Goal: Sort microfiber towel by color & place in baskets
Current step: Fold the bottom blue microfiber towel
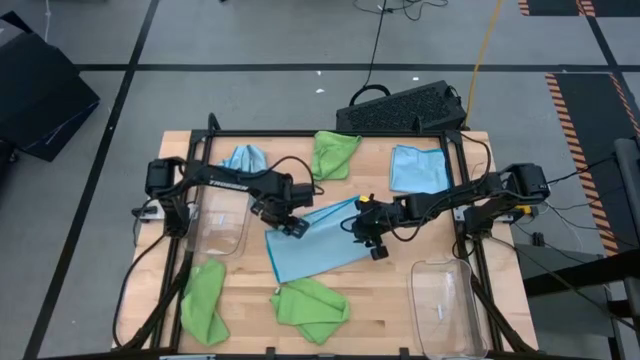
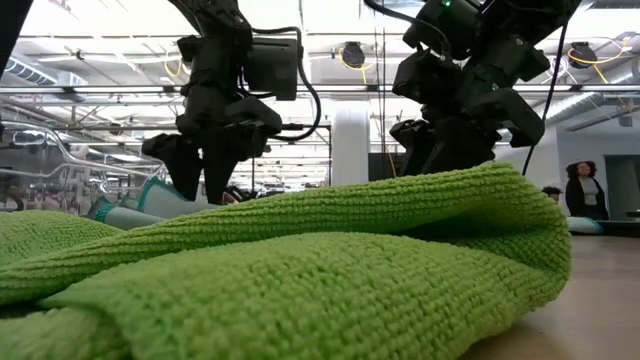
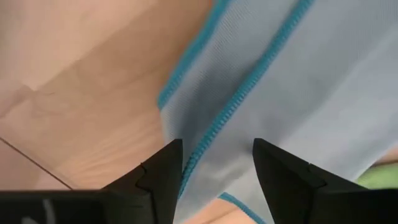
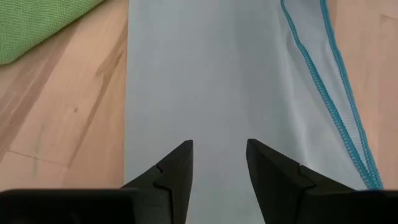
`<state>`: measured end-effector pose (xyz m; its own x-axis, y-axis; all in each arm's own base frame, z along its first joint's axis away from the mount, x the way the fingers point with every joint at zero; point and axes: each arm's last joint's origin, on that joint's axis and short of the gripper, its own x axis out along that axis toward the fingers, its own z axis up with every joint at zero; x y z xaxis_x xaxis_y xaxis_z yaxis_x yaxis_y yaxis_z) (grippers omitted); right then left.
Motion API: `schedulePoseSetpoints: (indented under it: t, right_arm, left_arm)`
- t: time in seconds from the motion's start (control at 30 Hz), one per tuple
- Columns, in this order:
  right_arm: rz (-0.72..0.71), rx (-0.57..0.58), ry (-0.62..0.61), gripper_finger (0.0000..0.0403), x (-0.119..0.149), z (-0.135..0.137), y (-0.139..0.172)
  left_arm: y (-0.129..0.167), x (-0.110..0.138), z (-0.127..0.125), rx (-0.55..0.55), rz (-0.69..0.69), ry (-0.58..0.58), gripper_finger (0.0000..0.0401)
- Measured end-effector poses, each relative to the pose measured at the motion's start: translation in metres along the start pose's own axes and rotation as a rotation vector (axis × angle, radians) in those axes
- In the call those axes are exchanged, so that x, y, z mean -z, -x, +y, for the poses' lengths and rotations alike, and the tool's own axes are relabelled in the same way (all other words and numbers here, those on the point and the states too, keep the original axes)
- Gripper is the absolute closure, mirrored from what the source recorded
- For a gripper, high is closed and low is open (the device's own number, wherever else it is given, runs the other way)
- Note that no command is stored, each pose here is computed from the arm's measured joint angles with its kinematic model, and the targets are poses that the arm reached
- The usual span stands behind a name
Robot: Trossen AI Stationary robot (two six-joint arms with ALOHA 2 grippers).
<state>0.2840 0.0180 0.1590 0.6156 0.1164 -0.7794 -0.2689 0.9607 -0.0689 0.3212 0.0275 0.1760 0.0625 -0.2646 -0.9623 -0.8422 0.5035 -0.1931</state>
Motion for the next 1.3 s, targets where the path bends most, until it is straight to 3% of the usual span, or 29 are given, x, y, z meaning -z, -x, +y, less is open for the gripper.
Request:
schedulePoseSetpoints:
  t: [0.1, 0.2, 0.47, 0.87, 1.1, 1.3]
  right_arm:
    - [0.001, 0.001, 0.001, 0.0262, 0.000, 0.000, 0.000]
    - [0.001, 0.001, 0.005, 0.0262, 0.000, 0.000, 0.000]
    - [0.001, 0.003, 0.018, 0.0262, 0.000, 0.000, 0.000]
    - [0.008, 0.023, 0.016, 0.0262, 0.002, -0.007, 0.001]
    - [0.008, 0.033, 0.007, 0.0262, 0.003, -0.012, 0.001]
    - [0.005, 0.035, -0.008, 0.0262, 0.003, -0.012, 0.001]
  left_arm:
    - [-0.001, 0.002, -0.001, -0.004, -0.001, -0.018, 0.0204]
    - [-0.001, 0.002, -0.002, -0.007, -0.005, -0.021, 0.0232]
    - [-0.001, 0.002, -0.001, -0.009, -0.007, -0.020, 0.0389]
    - [0.012, 0.016, 0.003, -0.037, 0.048, -0.040, 0.0399]
    - [0.036, 0.015, 0.016, -0.082, -0.093, -0.005, 0.0400]
    - [0.037, 0.006, 0.016, -0.060, -0.145, 0.002, 0.0400]
